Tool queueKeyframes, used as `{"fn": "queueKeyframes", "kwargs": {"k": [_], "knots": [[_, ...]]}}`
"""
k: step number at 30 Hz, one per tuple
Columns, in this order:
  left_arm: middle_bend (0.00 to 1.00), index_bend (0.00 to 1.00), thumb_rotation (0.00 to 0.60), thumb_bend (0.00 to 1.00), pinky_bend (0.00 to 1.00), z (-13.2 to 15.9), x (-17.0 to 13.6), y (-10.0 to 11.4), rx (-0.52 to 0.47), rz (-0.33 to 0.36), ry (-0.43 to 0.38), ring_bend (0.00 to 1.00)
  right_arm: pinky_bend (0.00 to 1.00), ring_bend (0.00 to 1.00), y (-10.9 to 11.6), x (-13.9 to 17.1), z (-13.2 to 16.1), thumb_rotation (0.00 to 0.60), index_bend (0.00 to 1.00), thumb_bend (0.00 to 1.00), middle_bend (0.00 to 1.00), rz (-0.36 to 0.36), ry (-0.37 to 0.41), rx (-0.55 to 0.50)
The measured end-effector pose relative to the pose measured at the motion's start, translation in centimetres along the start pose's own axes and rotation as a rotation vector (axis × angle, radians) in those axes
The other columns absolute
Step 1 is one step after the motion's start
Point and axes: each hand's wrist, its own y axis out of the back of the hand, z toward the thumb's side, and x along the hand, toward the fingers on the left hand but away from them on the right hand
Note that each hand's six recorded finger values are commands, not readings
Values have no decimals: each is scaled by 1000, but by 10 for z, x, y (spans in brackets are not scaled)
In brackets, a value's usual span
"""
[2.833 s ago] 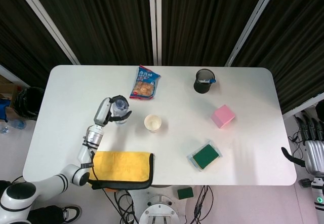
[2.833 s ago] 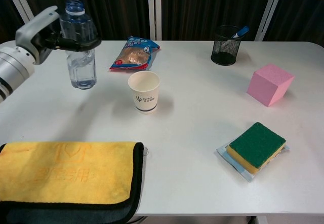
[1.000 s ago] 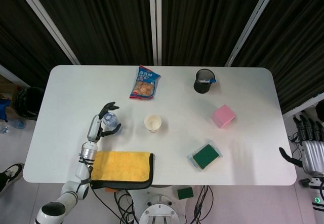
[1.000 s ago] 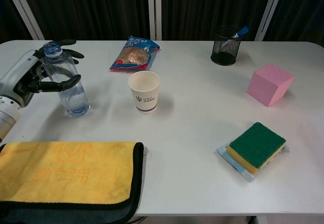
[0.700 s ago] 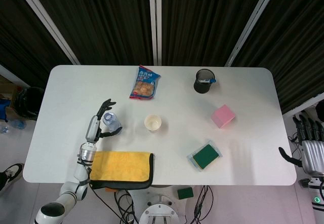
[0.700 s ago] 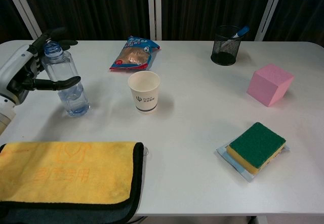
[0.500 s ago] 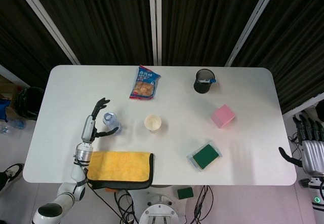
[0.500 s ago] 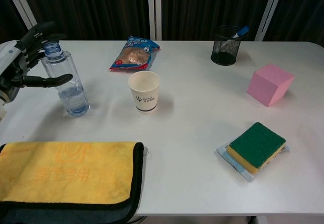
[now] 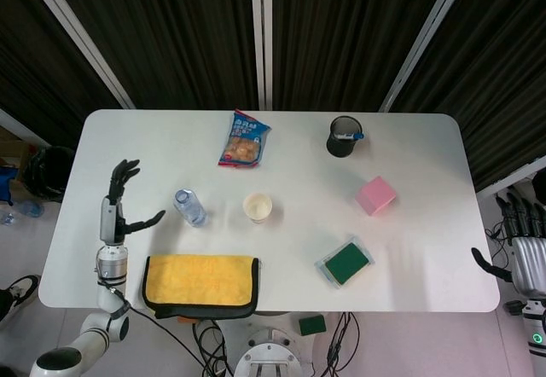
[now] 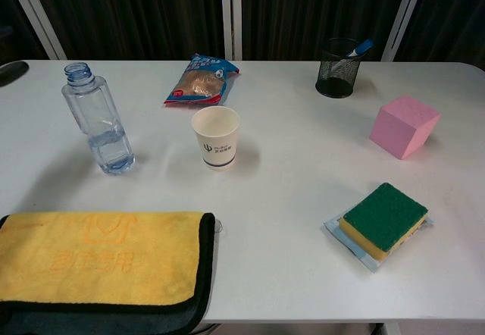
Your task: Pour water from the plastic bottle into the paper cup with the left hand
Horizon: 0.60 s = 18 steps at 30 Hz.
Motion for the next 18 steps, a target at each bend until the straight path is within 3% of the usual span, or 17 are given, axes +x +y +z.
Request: {"fn": "queueKeyframes", "kwargs": {"k": [4,8,11,14,18], "knots": [[183,130,600,142,207,26,13,26,13,38,-94,103,0,0,-3,1,1,507,0,214,0,7,3,-3],[205,194,600,151,231,41,23,45,134,-19,-78,132,0,0,-7,2,1,508,0,213,0,16,4,-1],[183,169,595,121,248,48,23,50,318,-108,-30,114,0,0,-9,4,-1,505,0,213,0,24,4,10],[128,138,562,85,211,47,17,59,596,-206,19,57,0,0,-13,6,-3,506,0,213,0,40,4,27],[68,101,418,63,190,45,-4,65,961,-346,76,28,0,0,-21,10,-7,507,0,199,0,66,1,49]]}}
